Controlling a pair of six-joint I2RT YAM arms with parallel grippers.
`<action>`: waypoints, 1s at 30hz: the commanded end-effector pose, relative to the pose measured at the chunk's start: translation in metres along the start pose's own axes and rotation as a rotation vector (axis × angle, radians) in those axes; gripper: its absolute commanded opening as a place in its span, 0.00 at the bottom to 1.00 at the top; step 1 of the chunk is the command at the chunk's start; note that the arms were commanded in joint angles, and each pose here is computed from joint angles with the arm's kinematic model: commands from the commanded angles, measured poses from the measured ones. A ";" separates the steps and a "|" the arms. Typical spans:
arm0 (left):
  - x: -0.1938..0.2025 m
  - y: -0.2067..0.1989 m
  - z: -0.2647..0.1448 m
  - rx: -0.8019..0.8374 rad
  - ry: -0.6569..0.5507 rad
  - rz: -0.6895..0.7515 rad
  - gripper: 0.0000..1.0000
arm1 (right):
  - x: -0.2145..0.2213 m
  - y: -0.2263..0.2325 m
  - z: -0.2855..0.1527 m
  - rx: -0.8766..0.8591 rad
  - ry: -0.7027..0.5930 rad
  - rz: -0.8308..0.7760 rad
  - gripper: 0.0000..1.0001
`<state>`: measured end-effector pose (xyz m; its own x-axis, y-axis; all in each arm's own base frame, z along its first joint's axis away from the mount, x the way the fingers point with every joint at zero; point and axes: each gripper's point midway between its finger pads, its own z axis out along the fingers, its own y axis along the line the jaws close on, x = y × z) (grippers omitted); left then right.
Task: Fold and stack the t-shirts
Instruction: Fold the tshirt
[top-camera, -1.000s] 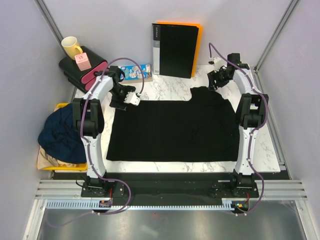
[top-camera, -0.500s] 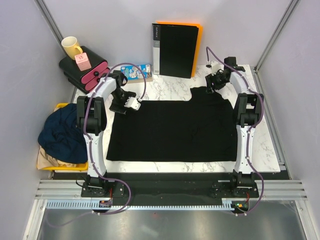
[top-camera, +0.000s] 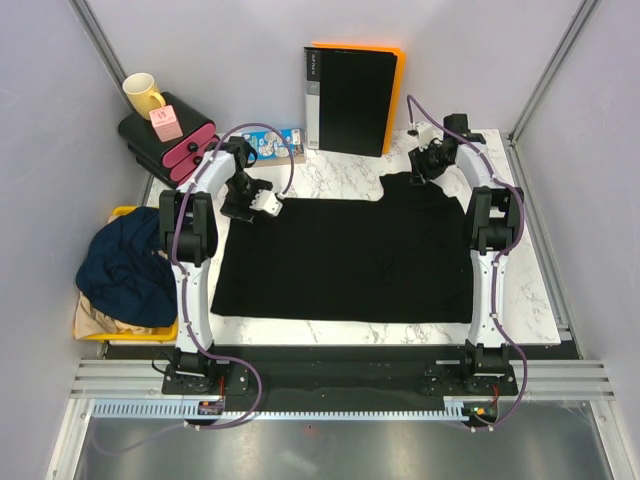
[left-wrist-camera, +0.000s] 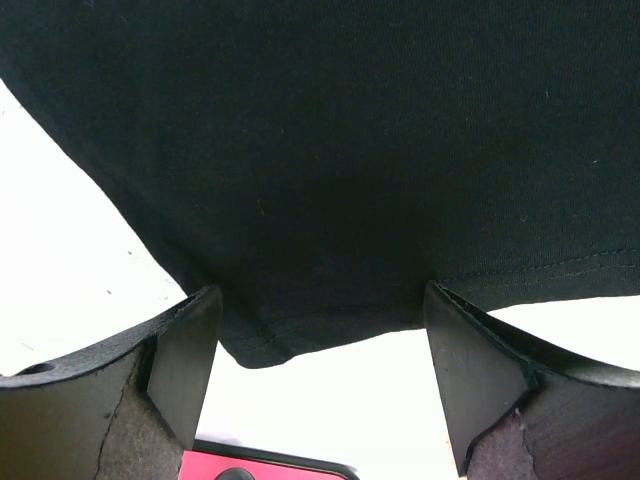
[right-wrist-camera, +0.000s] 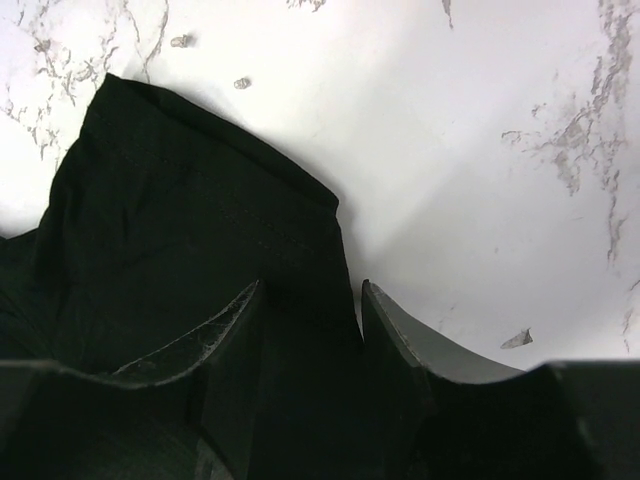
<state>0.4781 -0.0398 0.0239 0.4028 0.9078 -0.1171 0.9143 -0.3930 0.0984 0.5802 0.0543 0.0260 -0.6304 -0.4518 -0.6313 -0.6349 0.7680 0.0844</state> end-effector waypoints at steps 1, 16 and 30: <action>-0.001 0.010 -0.007 -0.016 0.014 0.042 0.88 | 0.005 0.001 0.009 -0.011 0.013 -0.018 0.50; -0.014 0.057 -0.037 -0.148 -0.030 0.046 0.93 | -0.012 0.015 0.005 -0.001 0.007 -0.075 0.54; -0.003 0.056 0.002 -0.092 -0.007 0.079 0.93 | -0.013 0.012 -0.002 0.022 0.015 -0.085 0.53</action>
<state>0.5398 -0.0674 0.0416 0.4454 0.8883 -0.1120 0.8775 -0.4083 0.2516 0.5817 0.0687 0.0254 -0.5922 -0.5096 -0.6242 -0.6722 0.7396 0.0339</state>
